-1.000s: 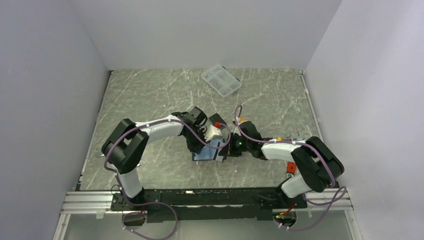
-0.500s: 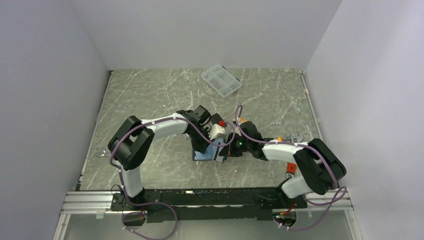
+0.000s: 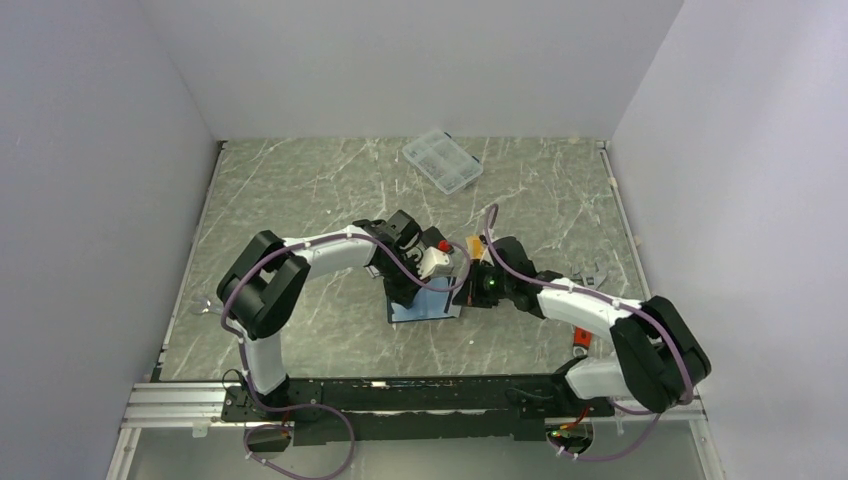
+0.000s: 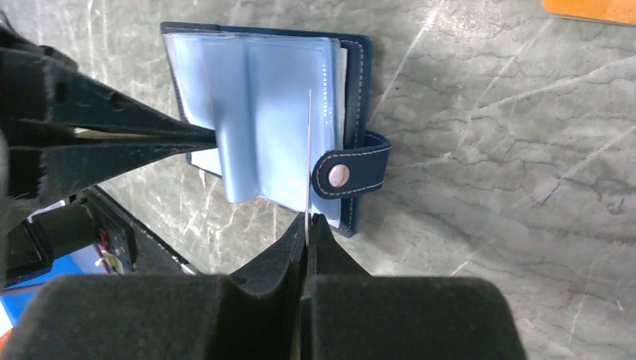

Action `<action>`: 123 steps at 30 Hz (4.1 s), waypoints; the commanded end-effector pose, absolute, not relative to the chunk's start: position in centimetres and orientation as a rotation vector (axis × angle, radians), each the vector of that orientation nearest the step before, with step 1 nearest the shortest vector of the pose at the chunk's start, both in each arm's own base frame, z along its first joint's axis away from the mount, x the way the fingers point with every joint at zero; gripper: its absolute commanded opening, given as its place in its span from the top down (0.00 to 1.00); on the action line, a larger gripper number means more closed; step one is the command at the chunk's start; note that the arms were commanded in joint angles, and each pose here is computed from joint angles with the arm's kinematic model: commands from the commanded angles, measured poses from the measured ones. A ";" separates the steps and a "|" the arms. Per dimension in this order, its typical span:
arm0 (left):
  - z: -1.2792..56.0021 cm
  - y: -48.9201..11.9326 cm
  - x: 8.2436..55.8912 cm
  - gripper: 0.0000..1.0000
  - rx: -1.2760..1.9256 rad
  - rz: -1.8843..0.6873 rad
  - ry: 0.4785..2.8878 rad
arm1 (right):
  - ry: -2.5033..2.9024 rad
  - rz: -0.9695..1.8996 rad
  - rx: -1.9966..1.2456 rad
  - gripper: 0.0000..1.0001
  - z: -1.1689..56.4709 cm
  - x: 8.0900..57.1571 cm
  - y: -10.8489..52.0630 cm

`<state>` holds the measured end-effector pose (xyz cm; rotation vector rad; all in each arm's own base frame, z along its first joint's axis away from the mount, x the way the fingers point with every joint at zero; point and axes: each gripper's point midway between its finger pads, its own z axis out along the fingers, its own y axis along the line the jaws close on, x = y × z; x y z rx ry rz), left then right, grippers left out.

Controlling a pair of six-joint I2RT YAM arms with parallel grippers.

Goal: Put the credit cards into the card holder
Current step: Insert the credit card into the card holder.

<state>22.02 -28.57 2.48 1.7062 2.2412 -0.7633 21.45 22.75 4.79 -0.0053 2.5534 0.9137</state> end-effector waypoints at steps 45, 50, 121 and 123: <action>1.4 -22.2 21.9 0.84 1.775 -0.543 2.292 | 2.406 1.320 -0.019 1.00 5.9 23.1 29.6; 1.3 -22.3 21.9 0.85 1.774 -0.553 2.293 | 2.413 1.346 -0.002 1.00 5.0 22.7 29.7; 3.3 -24.2 21.8 0.98 1.722 -0.661 2.196 | 2.865 1.021 -0.053 0.61 -2.5 19.9 29.3; 3.5 -24.0 21.6 0.98 1.720 -0.661 2.186 | 2.854 0.986 -0.031 0.50 -2.2 20.1 29.0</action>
